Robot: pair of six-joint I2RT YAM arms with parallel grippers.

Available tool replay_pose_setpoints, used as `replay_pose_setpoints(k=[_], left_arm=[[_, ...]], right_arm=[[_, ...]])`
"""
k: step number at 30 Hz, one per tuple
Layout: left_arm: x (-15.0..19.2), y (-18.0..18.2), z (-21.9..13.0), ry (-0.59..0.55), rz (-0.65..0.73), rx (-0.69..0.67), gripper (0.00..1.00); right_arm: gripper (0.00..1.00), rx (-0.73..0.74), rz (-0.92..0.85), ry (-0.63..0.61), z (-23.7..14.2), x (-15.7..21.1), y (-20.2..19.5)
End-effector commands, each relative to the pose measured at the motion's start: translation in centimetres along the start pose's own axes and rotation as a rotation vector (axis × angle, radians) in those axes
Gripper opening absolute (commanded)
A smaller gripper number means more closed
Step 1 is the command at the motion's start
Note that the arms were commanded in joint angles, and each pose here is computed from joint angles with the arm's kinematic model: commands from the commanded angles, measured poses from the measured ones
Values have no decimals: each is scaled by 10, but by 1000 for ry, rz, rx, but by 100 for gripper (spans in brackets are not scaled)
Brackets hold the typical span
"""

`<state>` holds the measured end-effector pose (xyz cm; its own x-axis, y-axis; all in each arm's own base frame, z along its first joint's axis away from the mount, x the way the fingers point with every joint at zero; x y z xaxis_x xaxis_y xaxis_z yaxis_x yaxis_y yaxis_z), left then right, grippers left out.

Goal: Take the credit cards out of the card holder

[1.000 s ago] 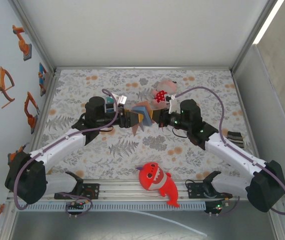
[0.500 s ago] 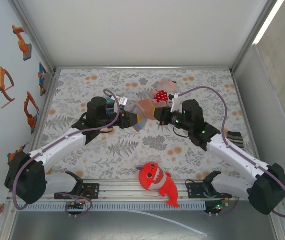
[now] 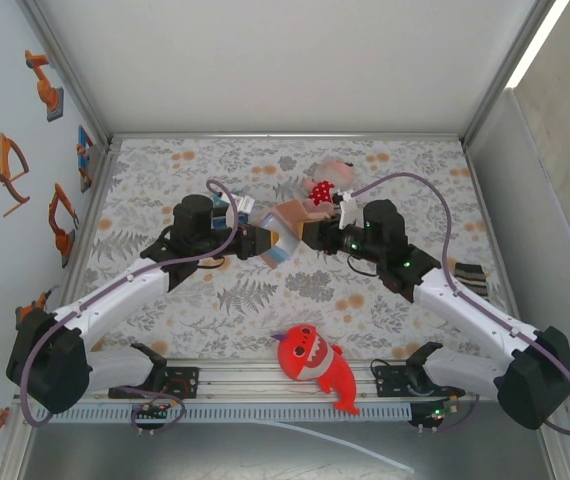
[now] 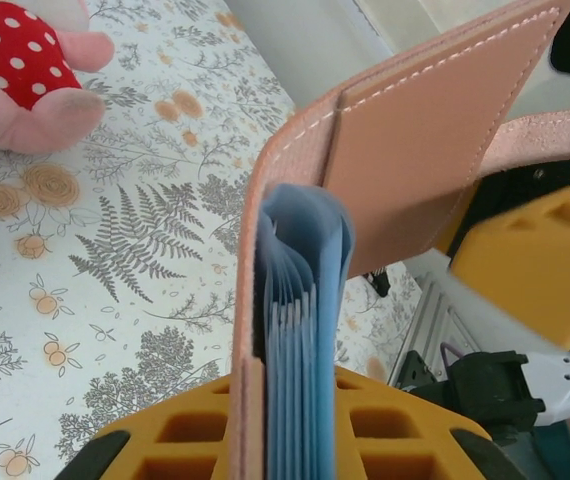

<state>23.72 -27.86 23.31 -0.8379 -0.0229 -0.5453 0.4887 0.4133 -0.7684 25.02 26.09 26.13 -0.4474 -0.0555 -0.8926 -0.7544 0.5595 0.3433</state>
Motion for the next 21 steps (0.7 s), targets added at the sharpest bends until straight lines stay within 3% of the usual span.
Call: replay_pose_setpoints(k=[1,7,13,18,21], left_arm=[[-15,-30,-13,-11,73,45,17],[-12,-42,-16,47,91,82,16],[-4,-52,-16,109,105,161,17],[-5,-53,-16,99,96,175,17],[-5,-56,-15,90,89,198,23]], right_arm=[[56,-17,-167,37,-4,-3,13],[69,68,-309,114,0,6,10],[68,23,-296,83,7,3,15],[69,-73,-261,62,12,7,28],[60,-85,-238,50,12,10,29]])
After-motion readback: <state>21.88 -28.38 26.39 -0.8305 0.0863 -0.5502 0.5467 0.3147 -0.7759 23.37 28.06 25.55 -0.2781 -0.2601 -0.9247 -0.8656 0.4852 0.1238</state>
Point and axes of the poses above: each hand's point on the last joint's axis, 136 mm out from that joint toward the fingers, its own z axis out along the fingers, its own y axis along the line the jaws close on, x = y × z, the point moved 2 cm from there along -z, back along the fingers, and after that the axes turned 10 degrees about -z, right-handed, at the moved point
